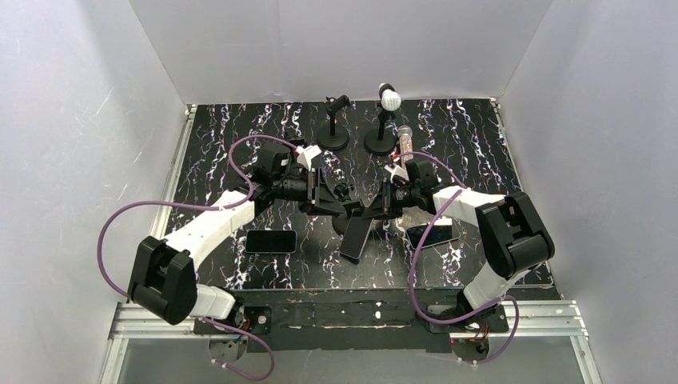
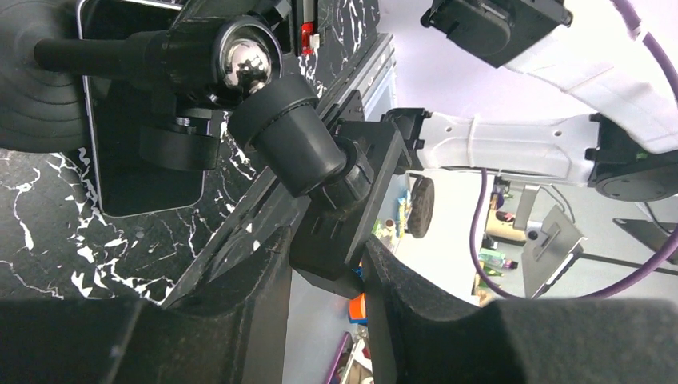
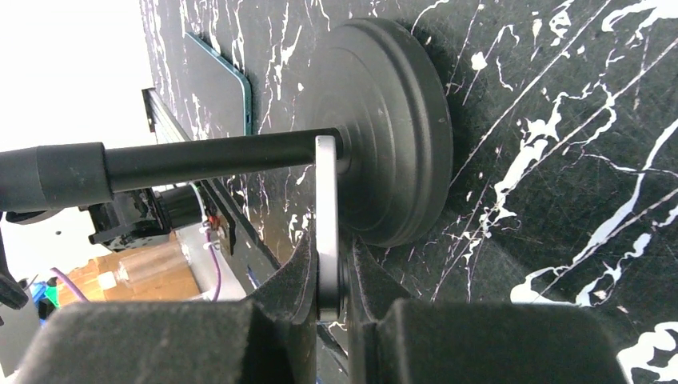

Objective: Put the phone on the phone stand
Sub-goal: Move the phone stand to the center of the board.

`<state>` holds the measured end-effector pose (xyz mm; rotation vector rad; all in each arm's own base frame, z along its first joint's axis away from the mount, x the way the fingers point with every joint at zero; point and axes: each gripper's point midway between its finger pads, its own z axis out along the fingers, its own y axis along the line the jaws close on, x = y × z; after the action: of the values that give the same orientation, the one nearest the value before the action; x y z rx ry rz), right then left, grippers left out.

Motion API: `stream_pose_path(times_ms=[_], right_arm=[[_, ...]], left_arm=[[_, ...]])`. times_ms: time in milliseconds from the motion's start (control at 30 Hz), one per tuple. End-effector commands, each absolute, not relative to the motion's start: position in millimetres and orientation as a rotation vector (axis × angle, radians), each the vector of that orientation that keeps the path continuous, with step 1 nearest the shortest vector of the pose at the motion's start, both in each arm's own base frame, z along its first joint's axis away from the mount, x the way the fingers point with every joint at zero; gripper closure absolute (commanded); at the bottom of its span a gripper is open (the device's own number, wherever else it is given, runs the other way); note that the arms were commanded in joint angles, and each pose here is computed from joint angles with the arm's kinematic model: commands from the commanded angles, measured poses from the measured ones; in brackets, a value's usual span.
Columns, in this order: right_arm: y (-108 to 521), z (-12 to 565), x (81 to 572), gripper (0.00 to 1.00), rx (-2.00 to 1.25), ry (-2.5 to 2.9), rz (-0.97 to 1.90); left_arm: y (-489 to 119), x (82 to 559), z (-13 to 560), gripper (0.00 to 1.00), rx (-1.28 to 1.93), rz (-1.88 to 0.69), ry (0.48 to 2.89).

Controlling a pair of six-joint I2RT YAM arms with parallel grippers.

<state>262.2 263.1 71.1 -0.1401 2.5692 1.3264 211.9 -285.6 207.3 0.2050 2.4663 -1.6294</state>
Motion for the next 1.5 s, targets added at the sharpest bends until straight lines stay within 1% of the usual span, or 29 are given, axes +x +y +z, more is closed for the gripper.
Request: stream_pose_path(times_ms=[0,33,100,133,200,433,567,633,767,967,1200,1467], right_arm=[[245.4,45.5,280.0,0.99,-0.127,2.600,1.097],[245.6,46.8,279.7,0.99,-0.128,2.596,1.101],[246.0,49.7,279.6,0.99,-0.133,2.590,1.106],[246.3,51.4,279.3,0.99,-0.137,2.587,1.109],[247.9,56.6,279.8,0.99,-0.150,2.572,1.119],[249.1,76.5,274.4,0.99,-0.176,2.541,1.150],[249.7,89.0,270.9,0.99,-0.192,2.515,1.171],[248.9,94.9,269.4,0.99,-0.199,2.502,1.172],[246.8,104.4,267.4,0.99,-0.214,2.480,1.163],[243.7,109.0,266.0,0.99,-0.234,2.479,1.138],[242.2,114.5,265.9,0.99,-0.247,2.471,1.125],[236.6,136.1,268.1,0.99,-0.255,2.414,1.105]], left_arm=[[-288.7,193.2,274.4,1.00,0.542,-1.769,2.232],[-286.9,193.7,271.4,1.00,0.545,-1.734,2.252],[-284.3,194.8,268.5,0.92,0.555,-1.687,2.269],[-283.6,194.9,266.9,0.86,0.559,-1.676,2.274],[-283.2,194.7,266.1,0.70,0.566,-1.669,2.272],[-280.6,193.9,270.3,0.27,0.584,-1.636,2.228],[-277.3,192.5,276.1,0.08,0.587,-1.601,2.203],[-274.9,192.4,277.5,0.02,0.585,-1.571,2.198],[-269.8,194.3,270.6,0.02,0.566,-1.506,2.232],[-267.2,192.4,255.9,0.02,0.538,-1.493,2.285],[-245.5,189.7,237.3,0.02,0.504,-1.284,2.394],[-228.8,187.7,242.2,0.02,0.474,-1.152,2.378]])
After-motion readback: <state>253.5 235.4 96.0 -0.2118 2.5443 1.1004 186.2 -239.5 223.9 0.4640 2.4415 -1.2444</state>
